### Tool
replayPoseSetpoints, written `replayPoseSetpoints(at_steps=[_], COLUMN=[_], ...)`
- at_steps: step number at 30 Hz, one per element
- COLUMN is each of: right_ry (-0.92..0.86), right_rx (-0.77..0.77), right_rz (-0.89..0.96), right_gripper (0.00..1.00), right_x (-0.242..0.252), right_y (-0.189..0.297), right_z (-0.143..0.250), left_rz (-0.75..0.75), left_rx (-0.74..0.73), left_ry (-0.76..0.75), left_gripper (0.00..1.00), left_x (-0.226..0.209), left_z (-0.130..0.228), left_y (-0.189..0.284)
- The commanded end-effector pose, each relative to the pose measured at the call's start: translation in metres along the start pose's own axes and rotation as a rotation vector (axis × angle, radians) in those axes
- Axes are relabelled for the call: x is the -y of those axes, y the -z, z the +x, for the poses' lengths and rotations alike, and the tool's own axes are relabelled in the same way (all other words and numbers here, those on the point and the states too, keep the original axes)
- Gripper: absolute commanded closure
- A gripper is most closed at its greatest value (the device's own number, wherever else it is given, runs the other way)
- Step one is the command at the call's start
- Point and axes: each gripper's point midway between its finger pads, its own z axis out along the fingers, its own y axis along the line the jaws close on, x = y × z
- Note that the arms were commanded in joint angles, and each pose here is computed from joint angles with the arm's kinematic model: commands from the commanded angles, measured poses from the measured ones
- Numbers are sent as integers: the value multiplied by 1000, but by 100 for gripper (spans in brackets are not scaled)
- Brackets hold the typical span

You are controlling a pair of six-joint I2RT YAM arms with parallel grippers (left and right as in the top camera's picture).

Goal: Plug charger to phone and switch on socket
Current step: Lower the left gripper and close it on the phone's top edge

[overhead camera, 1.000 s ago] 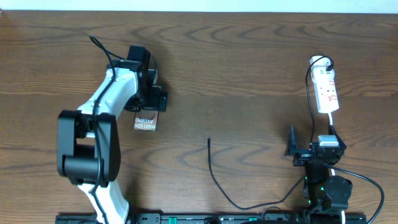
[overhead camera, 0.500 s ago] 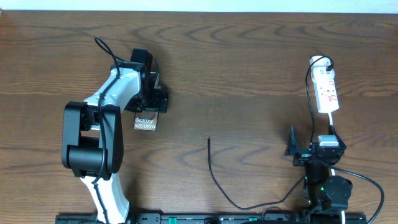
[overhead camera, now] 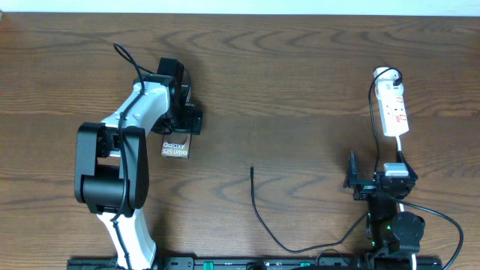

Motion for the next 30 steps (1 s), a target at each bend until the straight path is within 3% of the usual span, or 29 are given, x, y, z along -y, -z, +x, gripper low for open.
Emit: replayPoseSetpoints(at_steps=[1, 30], right_ry=[10, 10], right_rx=[0, 1], right_rz=[-1, -1], right_gripper=[1, 1], right_x=[-1, -1], right_y=[0, 0], right_z=[0, 0], left_rz=[-13, -25], left_rx=[-8, -21], left_ry=[-8, -8], left_gripper=[2, 2], left_x=[-3, -5], left_z=[3, 10], left_y=[0, -7])
